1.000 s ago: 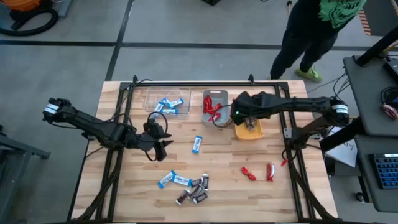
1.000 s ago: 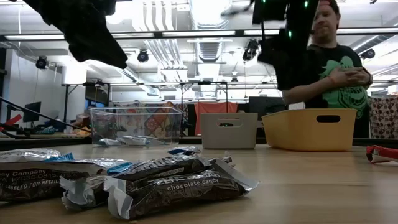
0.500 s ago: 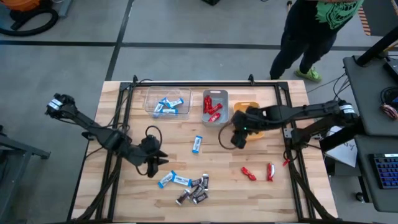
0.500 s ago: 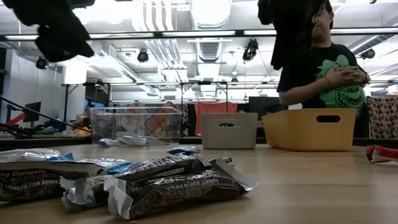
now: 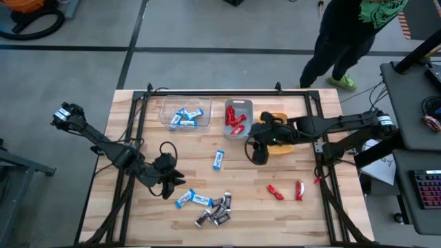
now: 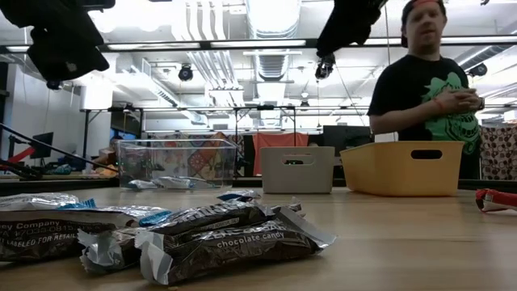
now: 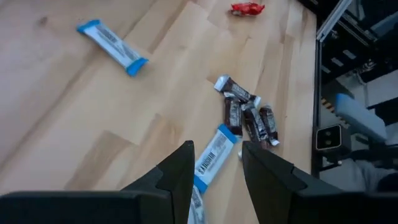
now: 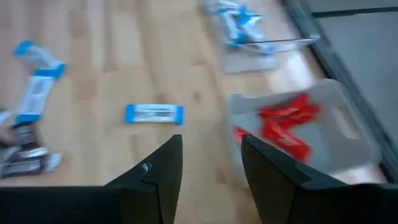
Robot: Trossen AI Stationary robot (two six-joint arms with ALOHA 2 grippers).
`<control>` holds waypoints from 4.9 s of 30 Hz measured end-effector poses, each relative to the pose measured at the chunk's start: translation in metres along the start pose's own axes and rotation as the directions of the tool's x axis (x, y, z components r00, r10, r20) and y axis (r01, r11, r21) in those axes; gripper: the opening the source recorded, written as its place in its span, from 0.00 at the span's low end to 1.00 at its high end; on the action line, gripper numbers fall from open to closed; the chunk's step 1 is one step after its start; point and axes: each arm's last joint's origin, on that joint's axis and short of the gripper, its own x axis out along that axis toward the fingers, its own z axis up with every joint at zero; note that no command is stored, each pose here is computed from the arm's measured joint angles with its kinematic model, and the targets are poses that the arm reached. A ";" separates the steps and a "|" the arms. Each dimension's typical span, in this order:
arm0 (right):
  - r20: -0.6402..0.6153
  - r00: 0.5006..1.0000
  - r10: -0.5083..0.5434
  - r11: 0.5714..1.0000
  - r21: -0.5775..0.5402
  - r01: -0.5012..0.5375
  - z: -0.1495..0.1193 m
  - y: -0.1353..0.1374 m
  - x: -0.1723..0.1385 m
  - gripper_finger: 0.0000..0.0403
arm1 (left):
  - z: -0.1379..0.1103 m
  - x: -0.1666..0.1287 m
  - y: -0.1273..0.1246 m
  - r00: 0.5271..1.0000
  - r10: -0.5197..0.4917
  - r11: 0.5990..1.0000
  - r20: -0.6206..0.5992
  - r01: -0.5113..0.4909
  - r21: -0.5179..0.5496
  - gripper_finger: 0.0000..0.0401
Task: Organize candy in baskets
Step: Put the white chocolate into the transparent bin, then put the red chocolate into the gray bin
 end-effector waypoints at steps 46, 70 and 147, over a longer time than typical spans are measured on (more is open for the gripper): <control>-0.195 0.977 0.081 0.996 -0.005 -0.084 -0.060 0.022 0.031 0.42 | -0.107 0.103 -0.026 0.901 0.375 0.922 -0.220 -0.336 0.193 0.24; -0.188 0.978 0.090 0.993 -0.063 -0.104 -0.060 0.023 0.032 0.42 | -0.051 0.055 -0.070 0.958 0.283 0.942 -0.046 -0.268 0.203 0.10; -0.201 0.973 0.114 0.987 0.132 -0.089 -0.058 0.012 0.035 0.49 | 0.176 0.036 0.213 0.792 0.604 0.592 -0.094 -0.367 0.717 0.38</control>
